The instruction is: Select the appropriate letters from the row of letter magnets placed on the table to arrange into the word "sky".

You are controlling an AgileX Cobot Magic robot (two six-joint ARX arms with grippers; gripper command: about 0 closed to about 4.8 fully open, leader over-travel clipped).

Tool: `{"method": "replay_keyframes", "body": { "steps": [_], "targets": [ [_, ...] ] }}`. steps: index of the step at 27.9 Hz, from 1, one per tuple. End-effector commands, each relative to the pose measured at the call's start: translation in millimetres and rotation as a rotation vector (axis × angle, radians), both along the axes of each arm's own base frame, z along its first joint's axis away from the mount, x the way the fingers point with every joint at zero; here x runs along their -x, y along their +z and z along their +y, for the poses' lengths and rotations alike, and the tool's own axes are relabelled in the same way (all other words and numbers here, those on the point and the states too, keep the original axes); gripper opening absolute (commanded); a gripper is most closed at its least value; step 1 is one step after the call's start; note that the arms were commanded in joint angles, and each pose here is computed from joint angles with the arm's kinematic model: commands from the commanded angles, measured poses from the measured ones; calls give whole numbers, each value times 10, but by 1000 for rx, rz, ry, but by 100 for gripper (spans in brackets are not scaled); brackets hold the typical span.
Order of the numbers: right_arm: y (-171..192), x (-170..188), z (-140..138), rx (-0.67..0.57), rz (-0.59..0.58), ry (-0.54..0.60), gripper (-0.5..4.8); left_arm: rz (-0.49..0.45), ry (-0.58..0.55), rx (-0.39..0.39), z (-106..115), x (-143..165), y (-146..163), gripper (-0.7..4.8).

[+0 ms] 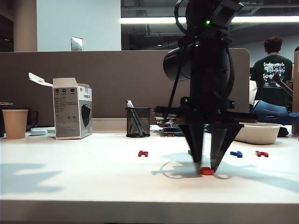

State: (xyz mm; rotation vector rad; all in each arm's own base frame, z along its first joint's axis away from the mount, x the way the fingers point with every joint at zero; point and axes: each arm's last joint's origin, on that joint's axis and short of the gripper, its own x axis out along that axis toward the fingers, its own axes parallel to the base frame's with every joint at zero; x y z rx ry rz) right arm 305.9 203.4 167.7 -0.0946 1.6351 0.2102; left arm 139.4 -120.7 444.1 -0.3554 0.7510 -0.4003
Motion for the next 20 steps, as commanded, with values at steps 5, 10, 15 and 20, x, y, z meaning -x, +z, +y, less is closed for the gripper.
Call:
{"method": "replay_keyframes", "body": {
  "steps": [5, 10, 15, 20],
  "targets": [
    [-153, 20, -1, 28, 25, -3, 217, -11, -1, 4, 5, 4, 16, -5],
    [6, 34, -29, 40, -35, -3, 217, -11, -1, 4, 5, 4, 16, -5],
    [282, 22, -59, 27, -128, 21, 216, -11, -1, 4, 6, 6, 17, -5],
    [555, -95, -39, -20, -227, 39, 217, -11, -1, 5, 5, 4, 17, -5]
  ]
}}
